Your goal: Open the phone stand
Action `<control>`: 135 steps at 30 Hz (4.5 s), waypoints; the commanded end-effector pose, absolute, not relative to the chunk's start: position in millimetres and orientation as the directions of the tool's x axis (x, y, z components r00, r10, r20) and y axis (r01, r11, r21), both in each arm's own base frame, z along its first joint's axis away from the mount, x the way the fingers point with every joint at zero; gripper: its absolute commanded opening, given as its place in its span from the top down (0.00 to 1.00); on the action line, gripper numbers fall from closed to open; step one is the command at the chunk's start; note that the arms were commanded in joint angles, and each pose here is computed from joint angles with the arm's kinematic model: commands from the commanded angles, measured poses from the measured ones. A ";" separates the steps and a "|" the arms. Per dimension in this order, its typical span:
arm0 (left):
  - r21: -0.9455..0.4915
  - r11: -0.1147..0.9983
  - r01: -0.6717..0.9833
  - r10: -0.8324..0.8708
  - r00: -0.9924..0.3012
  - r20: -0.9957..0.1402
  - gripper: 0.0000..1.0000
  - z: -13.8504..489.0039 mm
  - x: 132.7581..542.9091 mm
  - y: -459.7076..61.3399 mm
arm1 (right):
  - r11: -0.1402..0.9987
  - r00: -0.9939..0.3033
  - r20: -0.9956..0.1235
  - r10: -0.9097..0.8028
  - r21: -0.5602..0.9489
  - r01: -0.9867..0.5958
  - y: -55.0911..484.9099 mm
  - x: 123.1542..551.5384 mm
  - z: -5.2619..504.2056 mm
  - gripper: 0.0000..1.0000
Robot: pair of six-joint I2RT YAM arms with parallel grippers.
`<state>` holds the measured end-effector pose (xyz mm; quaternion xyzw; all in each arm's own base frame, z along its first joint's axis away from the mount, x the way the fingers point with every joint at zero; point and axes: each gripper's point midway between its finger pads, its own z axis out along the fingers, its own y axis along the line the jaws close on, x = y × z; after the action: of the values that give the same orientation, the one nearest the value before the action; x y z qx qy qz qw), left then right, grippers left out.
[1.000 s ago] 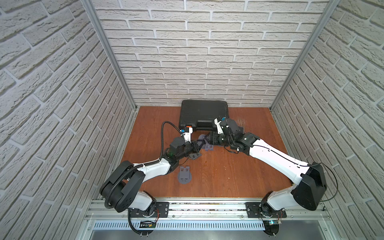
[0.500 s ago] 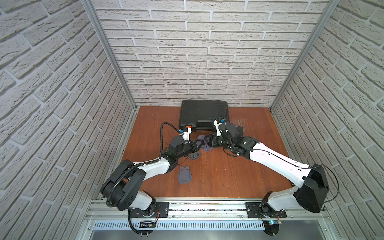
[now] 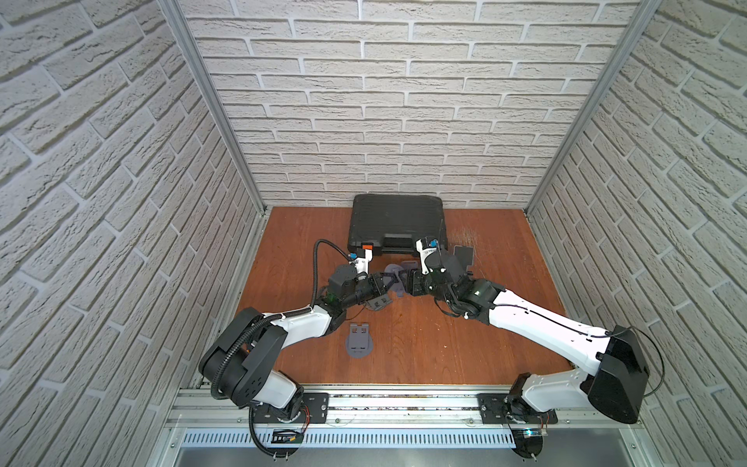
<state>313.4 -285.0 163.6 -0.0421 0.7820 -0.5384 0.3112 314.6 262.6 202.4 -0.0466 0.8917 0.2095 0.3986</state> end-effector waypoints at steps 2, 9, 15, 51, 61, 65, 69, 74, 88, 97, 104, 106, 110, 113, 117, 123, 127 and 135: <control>-0.894 0.393 0.216 -0.680 -0.586 -0.440 1.00 209.5 379.3 -236.5 | 0.858 -0.765 -0.636 -0.103 0.333 -0.392 279.7 255.5 174.1 0.85; -0.903 0.371 0.215 -0.686 -0.593 -0.423 1.00 209.3 378.6 -237.9 | 0.855 -0.747 -0.658 -0.091 0.333 -0.397 282.4 259.3 176.9 0.85; -0.914 0.339 0.221 -0.692 -0.600 -0.402 1.00 212.4 379.3 -241.0 | 0.855 -0.726 -0.683 -0.076 0.330 -0.400 282.4 262.4 175.8 0.85; -0.877 0.295 0.379 -0.454 -0.752 -0.478 1.00 207.9 340.4 -291.6 | 0.878 -0.704 -0.705 -0.083 0.283 -0.387 303.2 296.8 246.3 0.11; -0.885 0.258 0.387 -0.456 -0.759 -0.464 1.00 213.4 345.1 -295.5 | 0.910 -0.712 -0.702 -0.016 0.285 -0.302 263.8 302.0 251.6 0.14; -0.890 0.242 0.386 -0.457 -0.764 -0.455 1.00 214.3 347.9 -298.4 | 0.911 -0.724 -0.689 -0.017 0.288 -0.296 257.2 305.7 244.8 0.16; -0.896 0.228 0.382 -0.458 -0.770 -0.445 1.00 213.9 348.6 -300.1 | 0.915 -0.737 -0.675 -0.031 0.278 -0.293 258.6 311.5 236.4 0.17; -0.897 0.227 0.380 -0.451 -0.775 -0.442 1.00 212.5 347.1 -301.7 | 0.915 -0.736 -0.676 -0.023 0.282 -0.287 260.6 322.9 232.7 0.16; -0.894 0.233 0.382 -0.423 -0.788 -0.447 1.00 208.7 342.1 -309.2 | 0.921 -0.739 -0.670 -0.067 0.244 -0.304 267.9 340.3 226.3 0.28; -0.893 0.236 0.382 -0.411 -0.794 -0.449 1.00 206.5 341.5 -312.9 | 0.931 -0.733 -0.677 -0.067 0.222 -0.290 263.8 342.9 226.7 0.33; -0.892 0.234 0.387 -0.401 -0.797 -0.451 1.00 207.0 339.8 -317.2 | 0.931 -0.731 -0.678 -0.072 0.216 -0.293 265.5 346.0 224.5 0.41; -0.893 0.234 0.385 -0.401 -0.798 -0.449 1.00 206.7 339.6 -317.5 | 0.932 -0.731 -0.678 -0.077 0.213 -0.295 265.9 346.1 223.0 0.47; -0.890 0.240 0.387 -0.392 -0.800 -0.454 1.00 206.4 338.9 -317.9 | 0.930 -0.727 -0.680 -0.098 0.198 -0.311 266.8 347.0 221.7 0.59; -0.886 0.254 0.388 -0.380 -0.802 -0.460 1.00 206.2 337.9 -318.1 | 0.922 -0.724 -0.678 -0.131 0.184 -0.340 268.8 345.6 221.8 0.66; -0.871 0.302 0.387 -0.347 -0.807 -0.479 1.00 202.4 336.2 -317.5 | 0.906 -0.724 -0.663 -0.193 0.163 -0.391 271.9 341.1 219.3 0.71; -0.851 0.351 0.391 -0.302 -0.812 -0.499 1.00 199.8 334.2 -318.0 | 0.882 -0.714 -0.646 -0.269 0.133 -0.452 272.5 333.3 217.2 0.74; -0.853 0.349 0.387 -0.296 -0.819 -0.492 1.00 197.6 335.4 -320.2 | 0.878 -0.713 -0.647 -0.270 0.138 -0.458 273.2 332.3 218.3 0.75; -0.856 0.344 0.385 -0.296 -0.821 -0.488 0.99 197.0 334.9 -321.6 | 0.891 -0.717 -0.660 -0.225 0.159 -0.426 271.0 334.1 227.4 0.76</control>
<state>341.8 -309.3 181.1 -0.0098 0.7760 -0.5593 0.2915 336.6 253.2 203.8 -0.1513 0.9311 0.1159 0.3111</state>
